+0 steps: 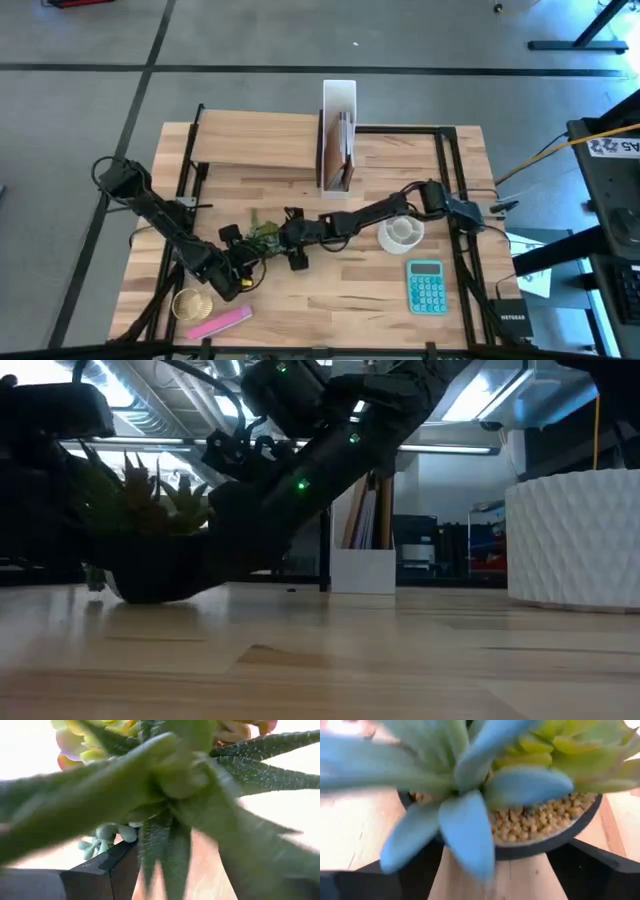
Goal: Stock shelves
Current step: Remove the plant pot from under the shelf
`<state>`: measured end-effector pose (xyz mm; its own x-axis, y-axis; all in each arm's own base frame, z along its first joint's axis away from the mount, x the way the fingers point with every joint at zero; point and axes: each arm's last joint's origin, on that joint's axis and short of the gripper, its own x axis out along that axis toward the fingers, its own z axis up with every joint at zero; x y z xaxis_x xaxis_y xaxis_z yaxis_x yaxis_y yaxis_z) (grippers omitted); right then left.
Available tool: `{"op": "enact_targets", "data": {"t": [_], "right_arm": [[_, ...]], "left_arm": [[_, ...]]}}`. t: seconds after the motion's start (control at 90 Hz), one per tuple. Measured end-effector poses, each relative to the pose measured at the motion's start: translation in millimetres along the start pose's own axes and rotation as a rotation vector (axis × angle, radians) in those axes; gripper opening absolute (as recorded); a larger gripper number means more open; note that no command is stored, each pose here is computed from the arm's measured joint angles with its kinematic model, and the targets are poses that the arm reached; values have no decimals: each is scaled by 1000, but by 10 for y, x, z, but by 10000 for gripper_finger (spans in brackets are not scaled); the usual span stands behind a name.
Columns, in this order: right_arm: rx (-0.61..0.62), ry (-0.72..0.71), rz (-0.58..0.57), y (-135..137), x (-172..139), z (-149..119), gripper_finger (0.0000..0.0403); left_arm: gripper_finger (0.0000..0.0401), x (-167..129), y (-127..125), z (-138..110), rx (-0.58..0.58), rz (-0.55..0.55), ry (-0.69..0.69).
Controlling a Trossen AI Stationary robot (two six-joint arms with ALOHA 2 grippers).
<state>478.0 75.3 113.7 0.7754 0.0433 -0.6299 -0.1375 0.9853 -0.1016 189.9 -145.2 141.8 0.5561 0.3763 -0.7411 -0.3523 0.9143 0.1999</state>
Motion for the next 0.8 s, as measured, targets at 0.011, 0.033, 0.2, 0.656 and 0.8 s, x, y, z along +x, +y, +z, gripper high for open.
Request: {"op": "enact_targets", "data": {"t": [0.011, 0.033, 0.2, 0.656, 0.8], "right_arm": [[0, -1, 0, 0, 0, 1, 345], [0, -5, -1, -1, 0, 5, 353], [-69, -33, -6, 4, 26, 14, 396], [-61, -158, 39, 48, 240, -77, 394], [-30, -162, 57, 60, 241, -74, 393]], "left_arm": [[239, 0, 0, 0, 0, 0, -1], [239, 0, -1, 1, 0, 0, -1], [239, 1, -2, 5, 1, 3, -10], [239, 21, 16, 20, -9, 18, -18], [239, -9, 18, 23, 2, -2, 24]]}}
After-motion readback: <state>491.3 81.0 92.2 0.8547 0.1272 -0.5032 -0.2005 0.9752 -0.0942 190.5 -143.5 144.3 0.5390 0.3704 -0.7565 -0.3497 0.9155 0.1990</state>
